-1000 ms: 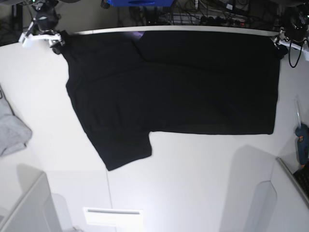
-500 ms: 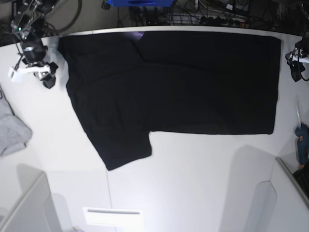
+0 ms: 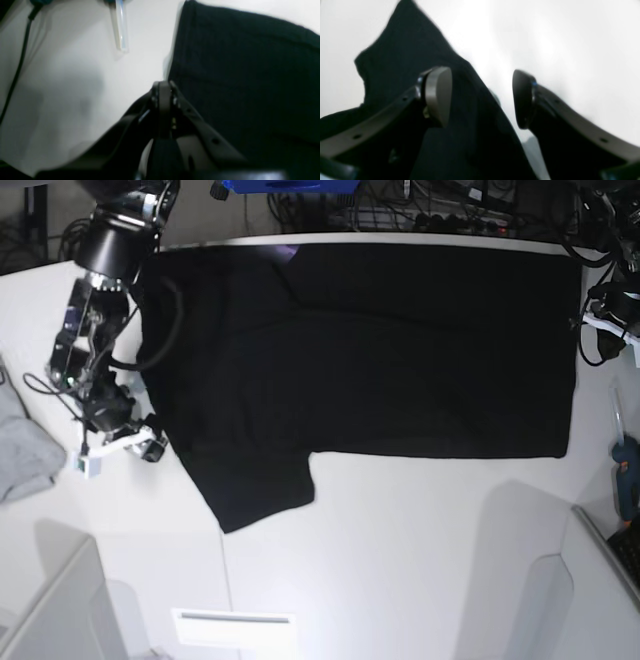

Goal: Fold the T-shirt properly

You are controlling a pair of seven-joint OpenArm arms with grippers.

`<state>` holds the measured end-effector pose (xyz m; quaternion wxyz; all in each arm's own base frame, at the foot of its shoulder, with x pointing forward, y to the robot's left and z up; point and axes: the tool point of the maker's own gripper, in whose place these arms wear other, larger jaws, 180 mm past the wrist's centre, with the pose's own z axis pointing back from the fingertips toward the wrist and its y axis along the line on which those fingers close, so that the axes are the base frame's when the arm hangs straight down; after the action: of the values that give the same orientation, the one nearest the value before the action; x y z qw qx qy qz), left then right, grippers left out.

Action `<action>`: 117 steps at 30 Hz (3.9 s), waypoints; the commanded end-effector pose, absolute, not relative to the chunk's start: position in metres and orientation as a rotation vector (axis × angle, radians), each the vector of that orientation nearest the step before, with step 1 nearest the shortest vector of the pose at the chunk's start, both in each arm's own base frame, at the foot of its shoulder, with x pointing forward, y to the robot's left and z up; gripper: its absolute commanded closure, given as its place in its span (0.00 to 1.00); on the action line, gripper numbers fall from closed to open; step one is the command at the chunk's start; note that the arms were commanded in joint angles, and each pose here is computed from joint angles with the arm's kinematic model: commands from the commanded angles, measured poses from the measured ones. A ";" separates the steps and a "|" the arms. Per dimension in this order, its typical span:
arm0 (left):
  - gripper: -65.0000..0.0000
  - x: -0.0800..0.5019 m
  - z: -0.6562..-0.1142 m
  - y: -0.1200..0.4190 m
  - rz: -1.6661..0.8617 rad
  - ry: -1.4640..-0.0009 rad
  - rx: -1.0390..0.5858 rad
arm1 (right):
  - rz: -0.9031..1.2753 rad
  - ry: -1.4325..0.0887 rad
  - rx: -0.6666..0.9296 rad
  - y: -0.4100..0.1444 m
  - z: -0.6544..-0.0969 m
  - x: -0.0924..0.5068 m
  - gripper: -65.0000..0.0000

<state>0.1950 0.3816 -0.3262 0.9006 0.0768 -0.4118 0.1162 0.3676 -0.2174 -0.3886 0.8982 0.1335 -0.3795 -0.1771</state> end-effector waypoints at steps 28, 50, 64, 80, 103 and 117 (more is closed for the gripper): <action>0.38 0.199 -0.328 0.405 0.277 -0.856 0.179 | -0.081 -0.624 0.340 -0.152 -0.426 0.445 0.31; 0.38 0.237 -0.344 0.421 0.317 -0.844 0.128 | -0.047 -0.649 0.322 -0.144 -0.432 0.444 1.00; 0.37 0.357 -0.357 0.432 0.353 -0.791 0.078 | -0.045 -0.650 0.326 -0.142 -0.430 0.445 1.00; 0.37 0.406 -0.380 0.403 0.339 -0.773 0.025 | -0.044 -0.656 0.326 -0.142 -0.428 0.447 1.00; 1.00 0.396 -0.410 0.388 0.325 -0.713 0.005 | -0.044 -0.703 0.326 -0.143 -0.421 0.453 1.00; 1.00 0.406 -0.372 0.372 0.145 -0.743 -0.028 | 0.019 -0.845 0.332 -0.134 -0.375 0.468 1.00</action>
<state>0.3951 0.3611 -0.3923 0.9389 -0.0221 -0.3364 0.0695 0.4519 -0.1315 -0.3973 0.9116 0.1594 -0.3788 0.0072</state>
